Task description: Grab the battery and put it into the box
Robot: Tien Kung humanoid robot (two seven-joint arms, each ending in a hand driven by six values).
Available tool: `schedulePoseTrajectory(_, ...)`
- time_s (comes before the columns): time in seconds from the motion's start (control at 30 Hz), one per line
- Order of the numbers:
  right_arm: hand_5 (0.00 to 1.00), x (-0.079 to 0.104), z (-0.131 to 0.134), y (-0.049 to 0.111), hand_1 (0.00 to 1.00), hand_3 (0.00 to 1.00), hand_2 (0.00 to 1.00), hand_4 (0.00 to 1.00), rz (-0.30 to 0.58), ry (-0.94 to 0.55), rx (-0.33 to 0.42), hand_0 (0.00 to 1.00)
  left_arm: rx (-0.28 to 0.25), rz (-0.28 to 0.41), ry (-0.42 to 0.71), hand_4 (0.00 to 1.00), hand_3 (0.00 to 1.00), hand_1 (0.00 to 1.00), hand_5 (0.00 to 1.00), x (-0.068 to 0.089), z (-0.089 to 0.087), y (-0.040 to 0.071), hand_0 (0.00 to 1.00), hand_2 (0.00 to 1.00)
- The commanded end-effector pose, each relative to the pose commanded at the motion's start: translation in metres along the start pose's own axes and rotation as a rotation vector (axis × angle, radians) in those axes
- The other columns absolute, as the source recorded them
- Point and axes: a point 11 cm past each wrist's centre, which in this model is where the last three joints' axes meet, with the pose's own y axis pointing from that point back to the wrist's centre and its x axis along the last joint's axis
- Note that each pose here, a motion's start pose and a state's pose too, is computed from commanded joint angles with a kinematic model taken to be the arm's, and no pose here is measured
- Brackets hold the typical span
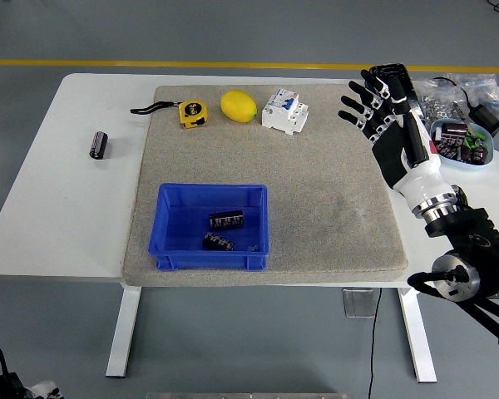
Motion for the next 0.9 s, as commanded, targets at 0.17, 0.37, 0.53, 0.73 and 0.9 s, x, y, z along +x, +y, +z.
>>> schedulePoseTrajectory(0.17, 0.839, -0.003, 0.002, 0.002, 0.790, 0.842, 0.818, 0.998, -0.004, -0.039, -0.005, 0.799, -0.003, 0.001, 0.003, 0.672, 0.641, 0.748, 0.527, 0.001, 0.001, 0.000, 0.757, 0.798)
schedulePoseTrajectory(0.37, 0.839, -0.007, 0.002, 0.002, 0.784, 0.835, 0.810, 0.998, -0.014, -0.057, -0.005, 0.793, -0.005, 0.003, 0.008, 0.672, 0.641, 0.748, 0.530, 0.003, 0.001, 0.000, 0.757, 0.795)
schedulePoseTrajectory(0.53, 0.839, -0.008, 0.004, 0.003, 0.784, 0.829, 0.808, 0.998, -0.017, -0.083, -0.010, 0.794, -0.005, 0.003, 0.014, 0.671, 0.642, 0.747, 0.531, 0.003, 0.001, 0.000, 0.757, 0.794)
schedulePoseTrajectory(0.73, 0.848, -0.010, 0.009, 0.004, 0.785, 0.828, 0.809, 0.998, -0.025, -0.110, -0.022, 0.795, -0.009, 0.004, 0.021, 0.671, 0.642, 0.744, 0.533, 0.004, 0.000, 0.000, 0.756, 0.792)
schedulePoseTrajectory(0.9, 0.874, -0.012, 0.014, 0.006, 0.792, 0.859, 0.818, 0.998, -0.033, -0.118, -0.038, 0.811, -0.010, 0.005, 0.023, 0.671, 0.641, 0.743, 0.535, 0.006, -0.001, 0.000, 0.756, 0.789)
